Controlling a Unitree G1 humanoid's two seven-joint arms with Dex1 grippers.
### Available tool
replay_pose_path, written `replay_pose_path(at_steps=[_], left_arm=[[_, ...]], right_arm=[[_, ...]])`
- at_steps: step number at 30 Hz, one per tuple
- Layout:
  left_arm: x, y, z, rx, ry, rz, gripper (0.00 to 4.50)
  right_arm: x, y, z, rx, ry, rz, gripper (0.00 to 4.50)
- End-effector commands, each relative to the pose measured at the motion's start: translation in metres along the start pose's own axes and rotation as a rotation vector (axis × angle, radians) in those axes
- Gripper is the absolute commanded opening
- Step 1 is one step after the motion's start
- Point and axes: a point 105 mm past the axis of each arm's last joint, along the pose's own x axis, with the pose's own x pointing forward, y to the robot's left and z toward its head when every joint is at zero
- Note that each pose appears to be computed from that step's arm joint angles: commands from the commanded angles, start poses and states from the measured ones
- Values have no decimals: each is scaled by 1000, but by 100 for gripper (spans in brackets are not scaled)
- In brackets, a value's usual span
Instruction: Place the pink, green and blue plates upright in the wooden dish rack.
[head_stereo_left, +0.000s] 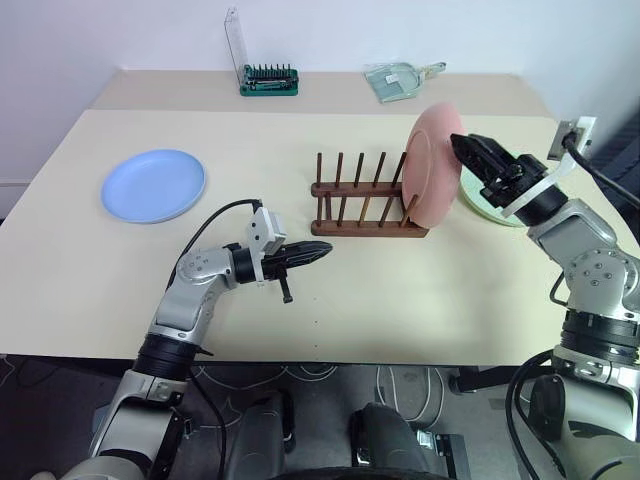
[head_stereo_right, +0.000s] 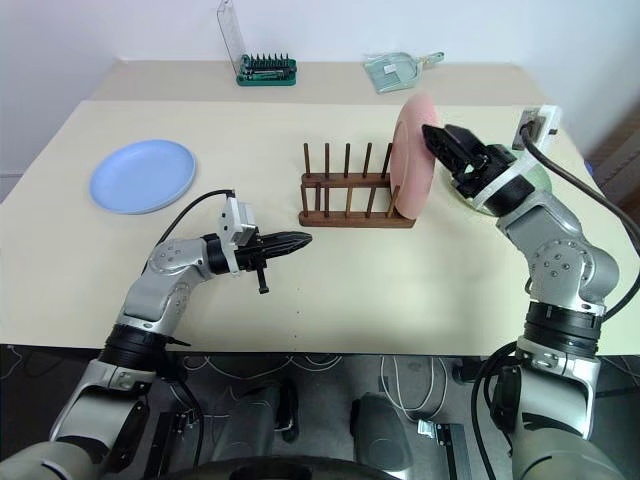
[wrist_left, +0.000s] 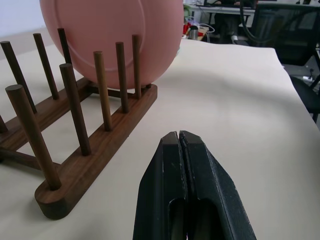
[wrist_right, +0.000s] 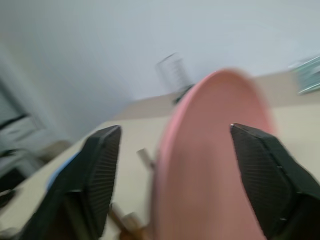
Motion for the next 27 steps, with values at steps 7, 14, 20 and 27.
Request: replay_pose_path(at_steps=[7, 14, 20, 27], left_arm=[[-1, 0, 8, 26, -20, -2, 0], [5, 0, 9, 32, -21, -20, 0], [5, 0, 8, 35, -18, -17, 0], [1, -1, 9, 38, -16, -6, 0]], right_arm=[[-51, -62, 29, -536, 192, -282, 335], [-73, -102, -36, -802, 592, -275, 335], [-74, -126, -65, -880, 720, -268, 335], [-70, -134, -84, -938, 787, -224, 255]])
